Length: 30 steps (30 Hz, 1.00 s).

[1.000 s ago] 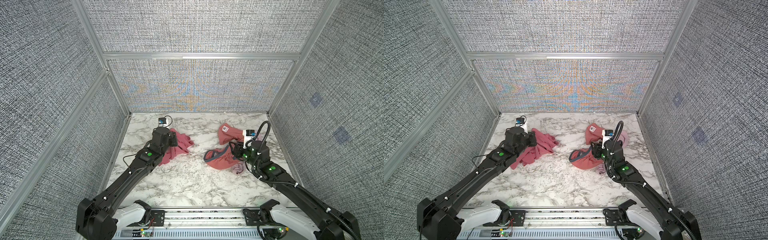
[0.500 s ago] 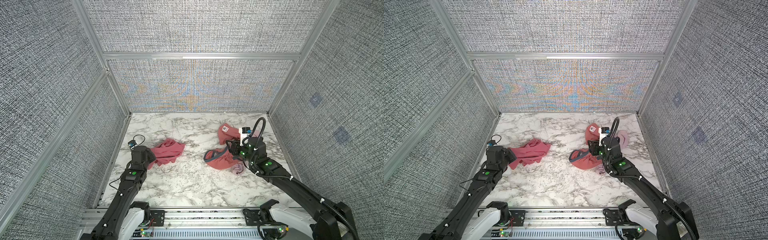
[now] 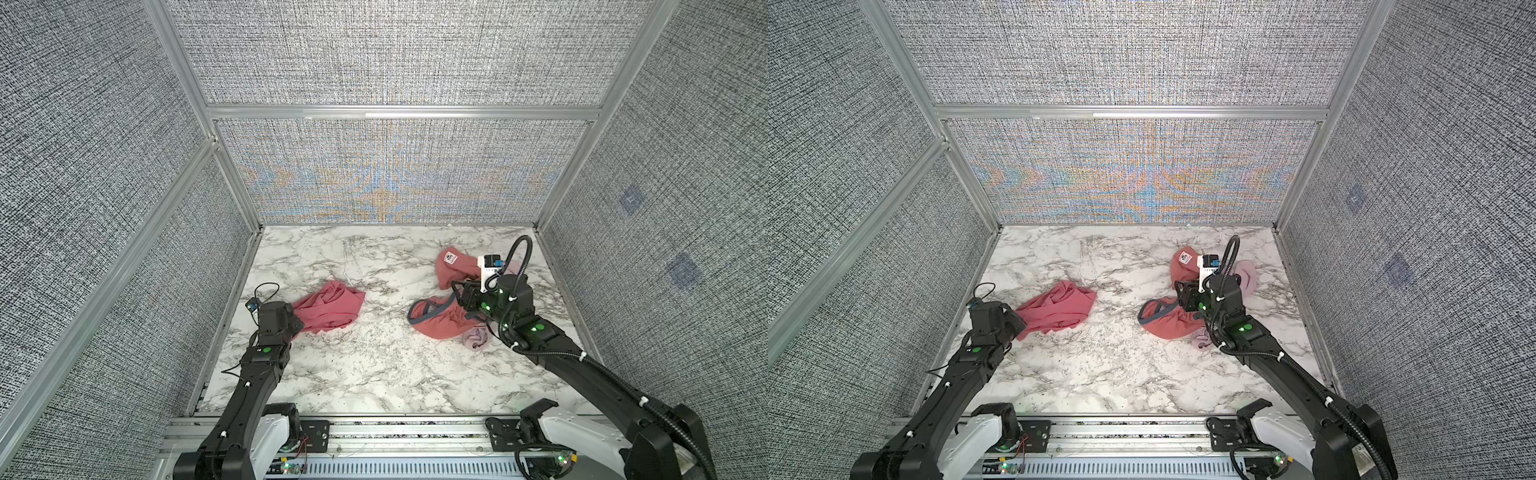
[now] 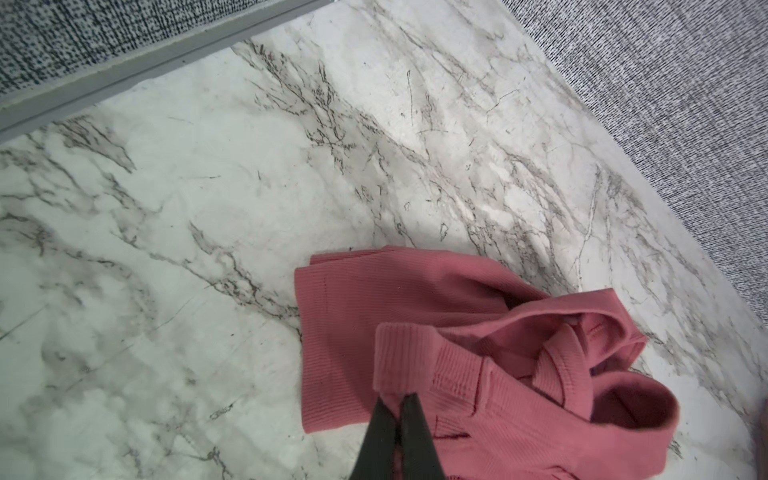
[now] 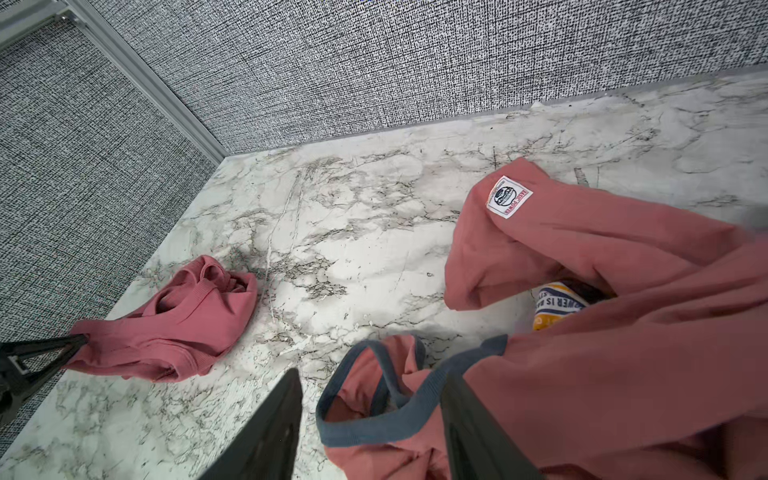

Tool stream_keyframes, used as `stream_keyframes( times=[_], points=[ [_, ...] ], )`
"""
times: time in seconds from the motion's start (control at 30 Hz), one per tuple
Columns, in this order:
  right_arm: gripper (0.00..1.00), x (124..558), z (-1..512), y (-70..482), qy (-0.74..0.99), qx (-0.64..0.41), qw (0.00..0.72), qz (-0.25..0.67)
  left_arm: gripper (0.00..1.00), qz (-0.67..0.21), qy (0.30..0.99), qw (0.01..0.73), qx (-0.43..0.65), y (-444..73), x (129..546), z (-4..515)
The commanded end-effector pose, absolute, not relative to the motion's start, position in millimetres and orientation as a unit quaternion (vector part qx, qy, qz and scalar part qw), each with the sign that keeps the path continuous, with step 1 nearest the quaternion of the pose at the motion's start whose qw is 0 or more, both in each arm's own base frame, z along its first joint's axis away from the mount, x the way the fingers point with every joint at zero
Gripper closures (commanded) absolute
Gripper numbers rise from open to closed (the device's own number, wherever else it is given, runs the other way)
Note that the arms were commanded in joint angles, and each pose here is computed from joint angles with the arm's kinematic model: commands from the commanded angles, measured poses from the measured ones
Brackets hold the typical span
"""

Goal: Pick out a specific cloth from the pile

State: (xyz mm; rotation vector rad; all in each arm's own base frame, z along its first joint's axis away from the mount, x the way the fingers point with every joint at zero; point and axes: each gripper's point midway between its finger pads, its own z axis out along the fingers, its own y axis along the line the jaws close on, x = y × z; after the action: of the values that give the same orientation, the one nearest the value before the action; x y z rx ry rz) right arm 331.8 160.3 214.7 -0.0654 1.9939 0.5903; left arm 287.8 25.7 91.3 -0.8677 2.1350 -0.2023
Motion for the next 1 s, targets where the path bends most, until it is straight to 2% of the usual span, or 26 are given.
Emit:
stream_keyframes(
  times=[0.0, 0.37, 0.4, 0.47, 0.53, 0.8, 0.97],
  points=[
    [0.45, 333, 220, 161, 0.819, -0.024, 0.515, 0.254, 1.00, -0.081, 0.841, 0.416, -0.336, 28, 297, 93],
    [0.45, 335, 218, 160, 0.821, -0.020, 0.512, 0.253, 1.00, -0.073, 0.857, 0.378, -0.343, 35, 306, 64],
    [0.45, 335, 218, 160, 0.821, -0.019, 0.511, 0.254, 0.91, -0.082, 0.860, 0.373, -0.339, 33, 307, 62],
    [0.45, 335, 219, 160, 0.820, -0.019, 0.512, 0.253, 0.63, -0.094, 0.862, 0.372, -0.331, 28, 309, 65],
    [0.45, 333, 219, 159, 0.821, -0.019, 0.512, 0.253, 0.50, -0.088, 0.858, 0.382, -0.332, 31, 308, 75],
    [0.44, 330, 221, 154, 0.819, -0.015, 0.518, 0.245, 0.40, -0.108, 0.853, 0.437, -0.266, 19, 313, 141],
    [0.44, 328, 222, 152, 0.819, -0.013, 0.519, 0.245, 0.40, -0.103, 0.869, 0.444, -0.191, -16, 322, 164]
  ],
)
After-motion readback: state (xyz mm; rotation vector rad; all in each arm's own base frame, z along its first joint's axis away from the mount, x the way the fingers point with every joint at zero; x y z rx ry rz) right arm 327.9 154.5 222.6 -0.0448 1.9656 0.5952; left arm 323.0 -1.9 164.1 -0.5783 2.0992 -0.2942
